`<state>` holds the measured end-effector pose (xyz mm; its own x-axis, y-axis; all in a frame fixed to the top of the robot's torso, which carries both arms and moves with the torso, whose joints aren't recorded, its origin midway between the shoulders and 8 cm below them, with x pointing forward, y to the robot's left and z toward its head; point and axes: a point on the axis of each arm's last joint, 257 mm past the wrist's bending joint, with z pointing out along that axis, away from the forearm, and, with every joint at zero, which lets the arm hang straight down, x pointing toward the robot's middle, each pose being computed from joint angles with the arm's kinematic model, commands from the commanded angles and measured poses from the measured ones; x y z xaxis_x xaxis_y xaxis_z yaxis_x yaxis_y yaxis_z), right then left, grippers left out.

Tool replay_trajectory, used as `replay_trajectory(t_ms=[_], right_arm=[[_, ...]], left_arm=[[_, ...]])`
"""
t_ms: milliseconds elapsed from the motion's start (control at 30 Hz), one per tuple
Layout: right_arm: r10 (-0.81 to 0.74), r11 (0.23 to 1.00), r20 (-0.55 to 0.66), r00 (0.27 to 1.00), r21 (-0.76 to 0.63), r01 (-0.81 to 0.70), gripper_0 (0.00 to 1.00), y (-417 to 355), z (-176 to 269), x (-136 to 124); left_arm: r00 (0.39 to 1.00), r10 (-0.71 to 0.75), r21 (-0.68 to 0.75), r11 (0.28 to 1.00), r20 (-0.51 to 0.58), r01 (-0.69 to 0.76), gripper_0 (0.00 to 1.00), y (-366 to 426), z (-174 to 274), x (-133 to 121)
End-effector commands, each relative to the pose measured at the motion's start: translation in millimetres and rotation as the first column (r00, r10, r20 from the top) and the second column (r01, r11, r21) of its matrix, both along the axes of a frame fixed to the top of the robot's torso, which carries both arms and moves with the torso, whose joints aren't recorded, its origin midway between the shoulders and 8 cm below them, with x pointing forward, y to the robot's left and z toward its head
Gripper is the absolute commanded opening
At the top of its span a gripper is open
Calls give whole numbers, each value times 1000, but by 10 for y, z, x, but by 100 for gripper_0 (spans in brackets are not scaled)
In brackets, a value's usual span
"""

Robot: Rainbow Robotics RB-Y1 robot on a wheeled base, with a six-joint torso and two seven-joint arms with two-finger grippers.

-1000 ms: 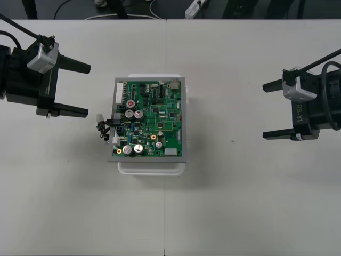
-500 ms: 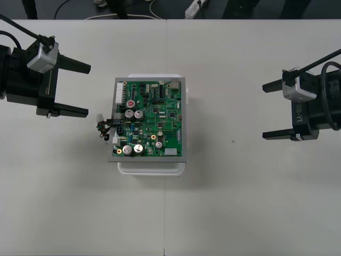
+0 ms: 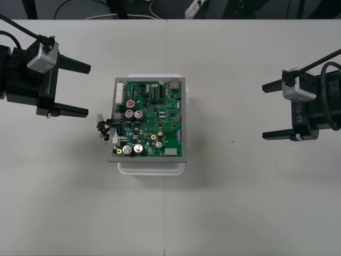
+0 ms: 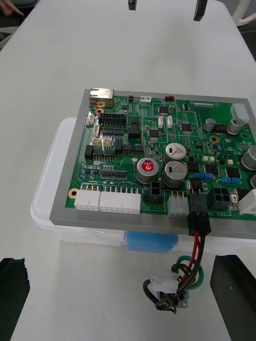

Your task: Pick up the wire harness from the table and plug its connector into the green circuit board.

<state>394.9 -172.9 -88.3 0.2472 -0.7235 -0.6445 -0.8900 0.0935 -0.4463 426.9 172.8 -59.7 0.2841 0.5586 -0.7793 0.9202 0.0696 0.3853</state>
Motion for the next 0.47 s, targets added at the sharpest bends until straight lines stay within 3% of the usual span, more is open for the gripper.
replay_trajectory(t_ms=[33,467], right_arm=[[-13,999,1,1000,-31,13,100,-44,68,29],[-13,999,1,1000,-31,13,100,-44,68,29]], left_arm=[[997,-53,74,996,48,50,100,21,120,-67],[997,-53,74,996,48,50,100,21,120,-67]])
